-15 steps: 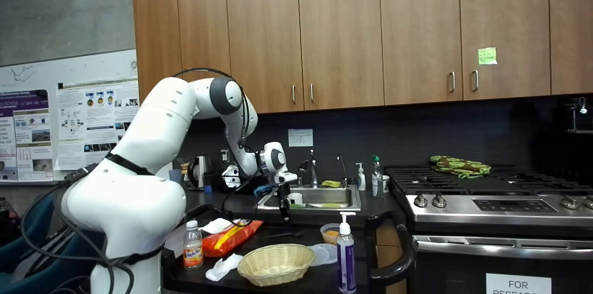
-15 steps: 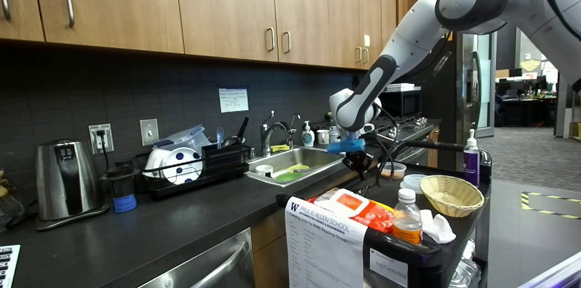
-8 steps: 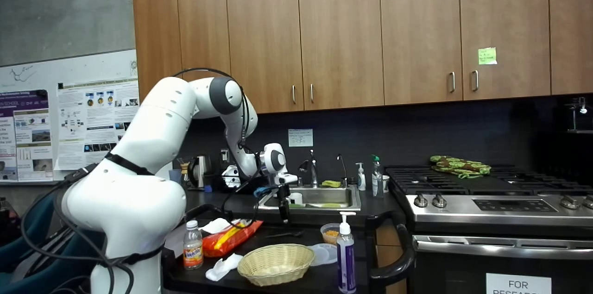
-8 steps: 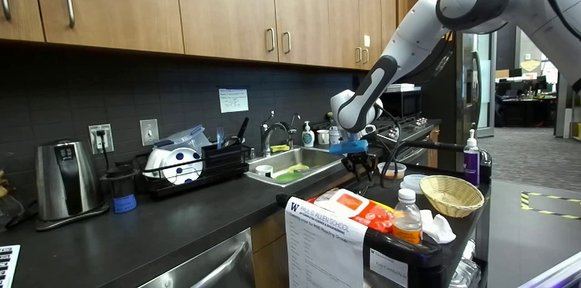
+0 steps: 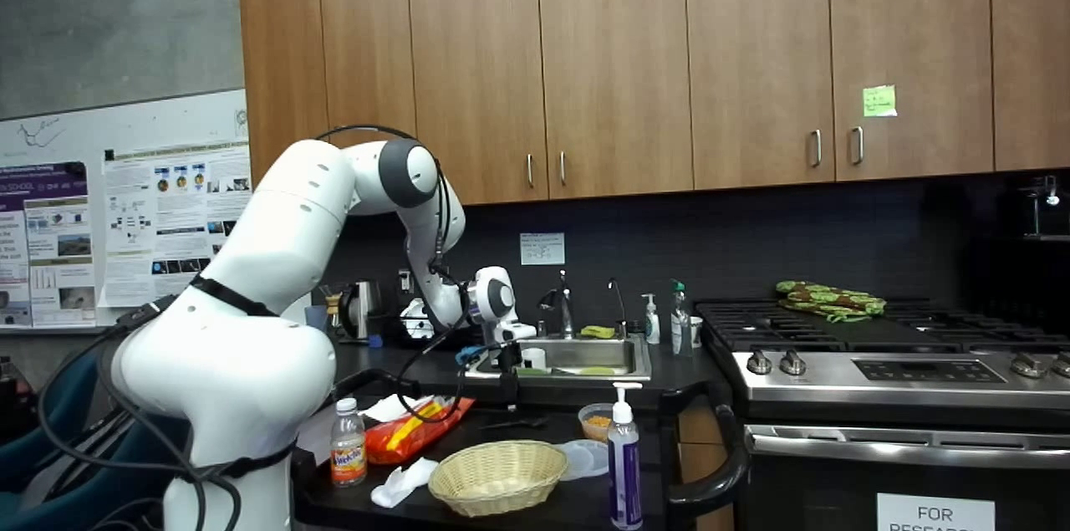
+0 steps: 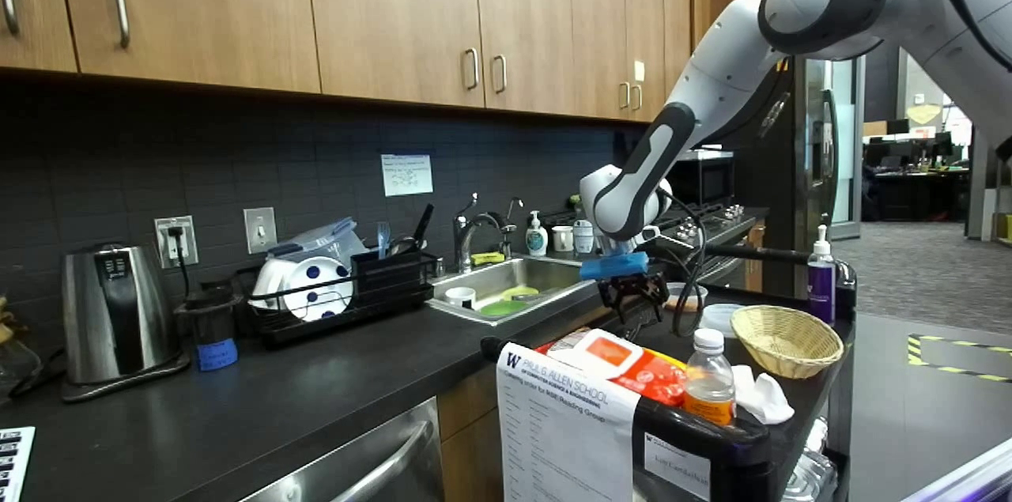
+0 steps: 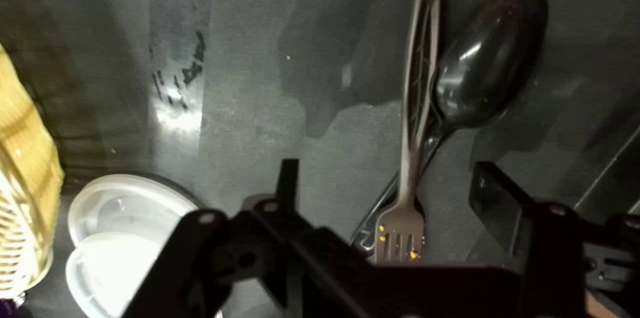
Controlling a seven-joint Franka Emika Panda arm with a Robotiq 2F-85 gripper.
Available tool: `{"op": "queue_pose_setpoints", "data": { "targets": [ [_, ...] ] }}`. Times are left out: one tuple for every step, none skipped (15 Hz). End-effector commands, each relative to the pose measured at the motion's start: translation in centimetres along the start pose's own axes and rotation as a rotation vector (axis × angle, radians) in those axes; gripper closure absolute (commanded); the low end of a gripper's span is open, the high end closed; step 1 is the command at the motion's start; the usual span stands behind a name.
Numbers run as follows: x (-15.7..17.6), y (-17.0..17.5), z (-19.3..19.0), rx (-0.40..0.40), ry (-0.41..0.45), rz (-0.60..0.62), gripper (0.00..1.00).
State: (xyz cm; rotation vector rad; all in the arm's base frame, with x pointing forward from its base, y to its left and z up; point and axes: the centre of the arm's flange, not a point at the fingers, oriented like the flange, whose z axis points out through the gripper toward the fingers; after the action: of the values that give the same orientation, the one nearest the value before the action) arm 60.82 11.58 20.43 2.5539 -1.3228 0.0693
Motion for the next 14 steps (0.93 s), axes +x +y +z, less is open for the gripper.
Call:
{"op": "queue_pose_setpoints", "data": {
  "targets": [
    [-0.2,0.6,0.6,0.010,-0.008,-0.015,0.44],
    [-0.2,0.6,0.7,0.010,-0.007,-0.017,0.50],
    [-0.3,0.6,0.8,0.010,-0.008,-0.019,0.59],
    [-0.3,0.6,0.8,0.013,-0.008,-0.021,0.67],
    [-0.2,0.6,0.7,0.016,-0.008,-0.022,0.77],
    [-0.2,0.6,0.7,0.018,-0.007,-0.023,0.83],
    [-0.2,0.5,0.5,0.022,-0.005,-0.026,0.90],
    [-0.2,0.5,0.3,0.024,-0.004,-0.030,0.98],
    [-0.2,0.5,0.1,0.028,0.000,-0.036,1.00],
    [-0.2,0.5,-0.2,0.033,0.004,-0.042,1.00],
    [-0.1,0.5,-0.6,0.038,0.007,-0.045,1.00],
    [-0.1,0.5,-0.8,0.044,0.010,-0.047,1.00],
    [-0.1,0.5,-1.0,0.048,0.016,-0.053,1.00],
    [-0.1,0.5,-1.1,0.052,0.017,-0.058,1.00]
  ]
}}
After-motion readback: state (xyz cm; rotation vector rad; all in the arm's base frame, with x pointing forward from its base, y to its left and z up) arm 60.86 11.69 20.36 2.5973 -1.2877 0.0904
